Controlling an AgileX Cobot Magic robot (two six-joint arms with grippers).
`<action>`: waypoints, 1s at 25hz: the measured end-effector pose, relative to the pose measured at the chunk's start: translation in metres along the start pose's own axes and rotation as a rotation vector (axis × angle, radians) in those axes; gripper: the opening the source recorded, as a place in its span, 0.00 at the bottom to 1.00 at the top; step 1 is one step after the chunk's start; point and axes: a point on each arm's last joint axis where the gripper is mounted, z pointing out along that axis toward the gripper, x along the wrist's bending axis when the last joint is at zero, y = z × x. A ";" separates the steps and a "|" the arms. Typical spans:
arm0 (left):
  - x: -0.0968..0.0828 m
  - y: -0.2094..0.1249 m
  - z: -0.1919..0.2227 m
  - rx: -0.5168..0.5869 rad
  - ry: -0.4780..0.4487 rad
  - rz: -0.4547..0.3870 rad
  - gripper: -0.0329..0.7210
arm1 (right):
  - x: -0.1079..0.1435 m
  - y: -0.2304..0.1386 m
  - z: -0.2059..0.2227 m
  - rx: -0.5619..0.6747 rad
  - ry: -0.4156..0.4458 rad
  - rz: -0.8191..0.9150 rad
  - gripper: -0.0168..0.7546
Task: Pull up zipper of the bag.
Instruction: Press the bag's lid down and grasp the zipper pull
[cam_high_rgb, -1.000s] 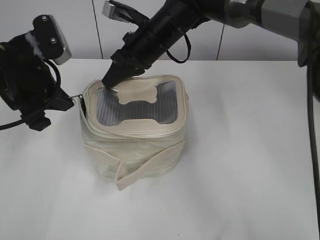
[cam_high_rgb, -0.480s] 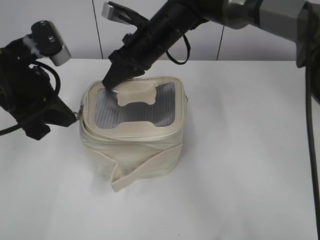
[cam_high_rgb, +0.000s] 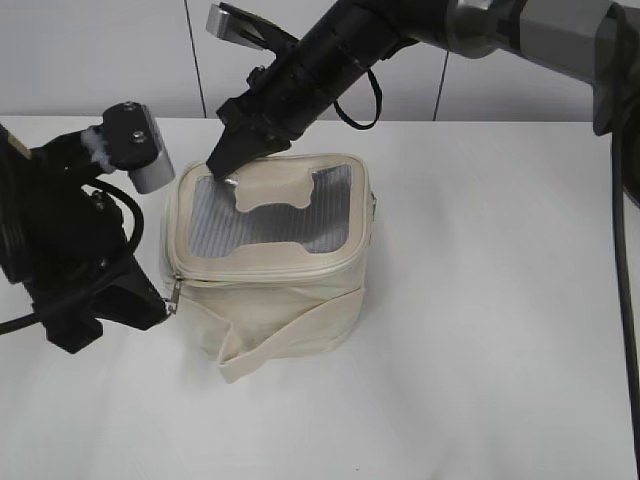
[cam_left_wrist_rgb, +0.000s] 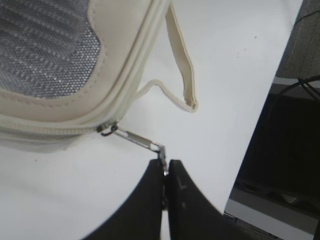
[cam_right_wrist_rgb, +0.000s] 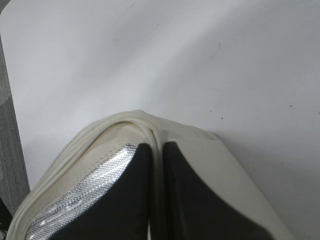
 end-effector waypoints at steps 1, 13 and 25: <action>0.000 0.001 0.000 -0.009 0.000 -0.012 0.03 | 0.000 0.000 0.000 0.000 0.000 0.001 0.09; -0.033 0.047 0.039 -0.200 -0.004 0.103 0.03 | -0.001 0.000 -0.001 0.001 -0.004 0.012 0.09; -0.013 0.019 -0.012 -0.220 -0.003 -0.162 0.47 | -0.021 -0.003 -0.021 -0.003 -0.041 0.086 0.54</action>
